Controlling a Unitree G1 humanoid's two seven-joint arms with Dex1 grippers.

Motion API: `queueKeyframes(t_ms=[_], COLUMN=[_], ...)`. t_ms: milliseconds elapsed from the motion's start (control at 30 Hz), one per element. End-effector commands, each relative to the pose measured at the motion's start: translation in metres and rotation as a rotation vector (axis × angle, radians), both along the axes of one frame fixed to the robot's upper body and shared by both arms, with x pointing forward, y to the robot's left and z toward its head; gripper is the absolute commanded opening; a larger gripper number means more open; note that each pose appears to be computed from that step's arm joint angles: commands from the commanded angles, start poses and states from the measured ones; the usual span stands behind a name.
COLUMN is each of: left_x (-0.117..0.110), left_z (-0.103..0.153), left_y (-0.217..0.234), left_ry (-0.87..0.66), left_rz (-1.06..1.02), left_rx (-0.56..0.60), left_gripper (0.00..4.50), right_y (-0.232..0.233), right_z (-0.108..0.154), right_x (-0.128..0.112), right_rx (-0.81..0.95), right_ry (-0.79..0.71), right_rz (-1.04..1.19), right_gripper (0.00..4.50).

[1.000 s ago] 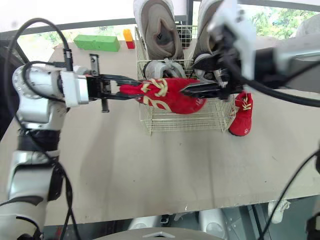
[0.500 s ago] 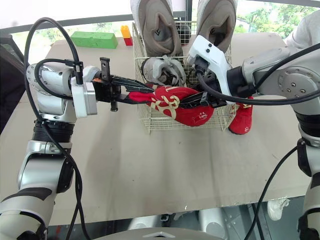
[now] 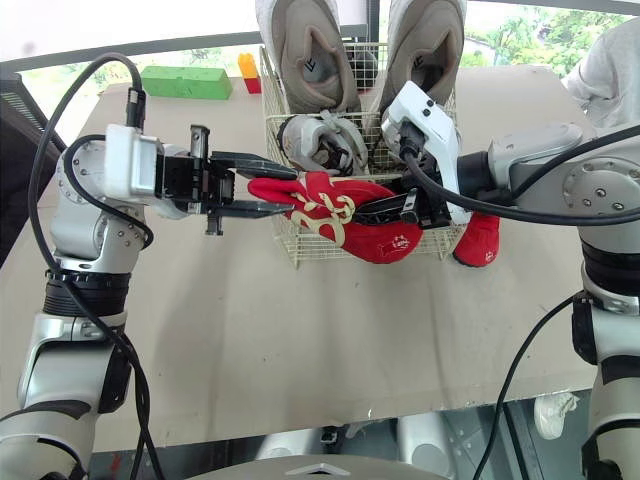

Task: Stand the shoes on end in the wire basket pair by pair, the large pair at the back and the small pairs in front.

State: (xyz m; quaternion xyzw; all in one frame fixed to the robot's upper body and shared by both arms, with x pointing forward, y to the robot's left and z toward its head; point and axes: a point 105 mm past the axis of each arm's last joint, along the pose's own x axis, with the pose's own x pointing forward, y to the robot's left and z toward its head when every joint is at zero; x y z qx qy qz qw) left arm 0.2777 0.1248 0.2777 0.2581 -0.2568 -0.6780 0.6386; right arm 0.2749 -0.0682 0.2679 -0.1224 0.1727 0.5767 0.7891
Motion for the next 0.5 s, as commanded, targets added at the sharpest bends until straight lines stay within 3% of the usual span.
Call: queueKeyframes(t_ms=[33, 100, 233, 300, 500], left_x=[0.0, 0.01, 0.018, 0.014, -0.011], left_z=[0.02, 0.031, 0.044, 0.038, -0.016], left_y=[0.003, 0.009, 0.034, 0.042, 0.024], left_ry=[-0.05, 0.021, 0.439, 0.662, 1.031], left_rz=[0.031, 0.108, 0.2, 0.2, 0.214], left_rx=[-0.048, -0.145, -0.424, -0.531, -0.545], left_gripper=[3.57, 4.44, 4.5, 4.5, 4.5], right_y=[-0.006, -0.008, -0.014, -0.016, -0.011], right_z=[0.019, 0.02, 0.023, 0.018, 0.028], right_x=[0.001, 0.001, -0.009, -0.017, -0.012], right_rx=[0.041, 0.052, 0.135, 0.168, 0.361], right_ry=[-0.082, -0.093, -0.099, -0.114, -0.175], right_rz=[-0.035, -0.048, -0.044, -0.033, -0.098], right_gripper=[0.38, 0.38, 0.37, 0.37, 0.37])
